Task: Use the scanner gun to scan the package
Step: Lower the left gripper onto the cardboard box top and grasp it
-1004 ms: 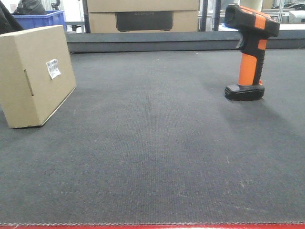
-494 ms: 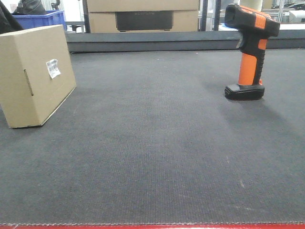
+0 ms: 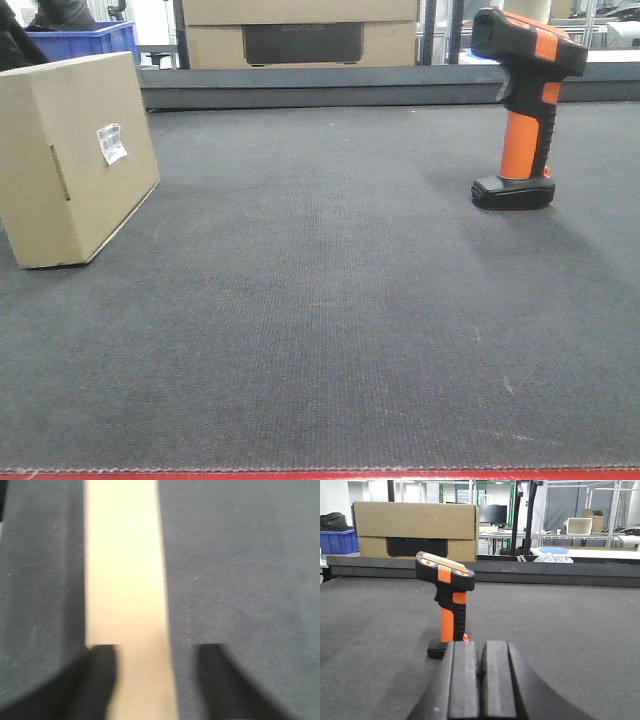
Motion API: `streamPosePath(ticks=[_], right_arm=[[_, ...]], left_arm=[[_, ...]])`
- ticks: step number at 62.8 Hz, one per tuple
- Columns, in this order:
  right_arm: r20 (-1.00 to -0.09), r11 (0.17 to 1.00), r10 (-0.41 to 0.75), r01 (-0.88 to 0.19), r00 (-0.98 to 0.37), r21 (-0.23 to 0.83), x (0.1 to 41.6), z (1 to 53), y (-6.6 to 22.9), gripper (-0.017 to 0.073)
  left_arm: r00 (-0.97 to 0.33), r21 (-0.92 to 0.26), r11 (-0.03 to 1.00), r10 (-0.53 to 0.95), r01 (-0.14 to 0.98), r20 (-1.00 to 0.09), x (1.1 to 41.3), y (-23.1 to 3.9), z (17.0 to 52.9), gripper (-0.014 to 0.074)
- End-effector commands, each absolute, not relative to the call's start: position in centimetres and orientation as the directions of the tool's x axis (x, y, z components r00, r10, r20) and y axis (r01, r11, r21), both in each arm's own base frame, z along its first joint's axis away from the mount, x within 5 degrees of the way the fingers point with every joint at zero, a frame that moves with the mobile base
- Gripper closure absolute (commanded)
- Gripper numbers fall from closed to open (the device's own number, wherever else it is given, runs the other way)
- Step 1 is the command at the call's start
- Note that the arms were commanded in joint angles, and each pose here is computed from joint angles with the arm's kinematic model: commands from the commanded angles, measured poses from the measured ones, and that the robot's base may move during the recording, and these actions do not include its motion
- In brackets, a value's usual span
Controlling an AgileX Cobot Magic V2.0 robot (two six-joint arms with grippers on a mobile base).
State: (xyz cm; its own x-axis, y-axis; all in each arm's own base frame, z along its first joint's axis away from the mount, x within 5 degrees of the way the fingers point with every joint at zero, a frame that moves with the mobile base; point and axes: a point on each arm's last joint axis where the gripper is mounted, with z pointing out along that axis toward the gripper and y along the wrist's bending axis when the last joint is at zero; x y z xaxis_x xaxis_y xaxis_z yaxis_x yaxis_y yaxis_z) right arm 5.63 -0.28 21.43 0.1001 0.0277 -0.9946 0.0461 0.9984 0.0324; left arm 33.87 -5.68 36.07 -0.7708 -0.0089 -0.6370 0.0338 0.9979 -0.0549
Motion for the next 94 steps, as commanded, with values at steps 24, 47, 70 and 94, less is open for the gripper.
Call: streamPosePath(ticks=[24, 47, 70, 94], right_arm=[[-0.993, 0.999, 0.021, 0.047, 0.119, 0.026, 5.6, 21.6, -0.3, 0.0727], [-0.993, 0.999, 0.021, 0.047, 0.119, 0.026, 5.6, 21.6, -0.3, 0.0727], [-0.993, 0.999, 0.021, 0.047, 0.119, 0.026, 5.6, 21.6, -0.3, 0.0727], [-0.993, 0.999, 0.021, 0.047, 0.119, 0.026, 5.6, 21.6, -0.3, 0.0727]], left_arm=[[-0.788, -0.082, 0.995, -0.088, -0.047, -0.61, 36.0, -6.0, 33.6, 0.0005], [-0.816, -0.031, 0.998, -0.055, -0.046, -0.576, 37.2, -5.9, 31.6, 0.0005], [-0.819, -0.001, 0.998, -0.052, -0.062, -0.571, 37.5, -5.6, 31.1, 0.0005], [-0.844, 0.012, 0.998, -0.053, -0.07, -0.533, 37.3, -5.6, 30.7, 0.0005]])
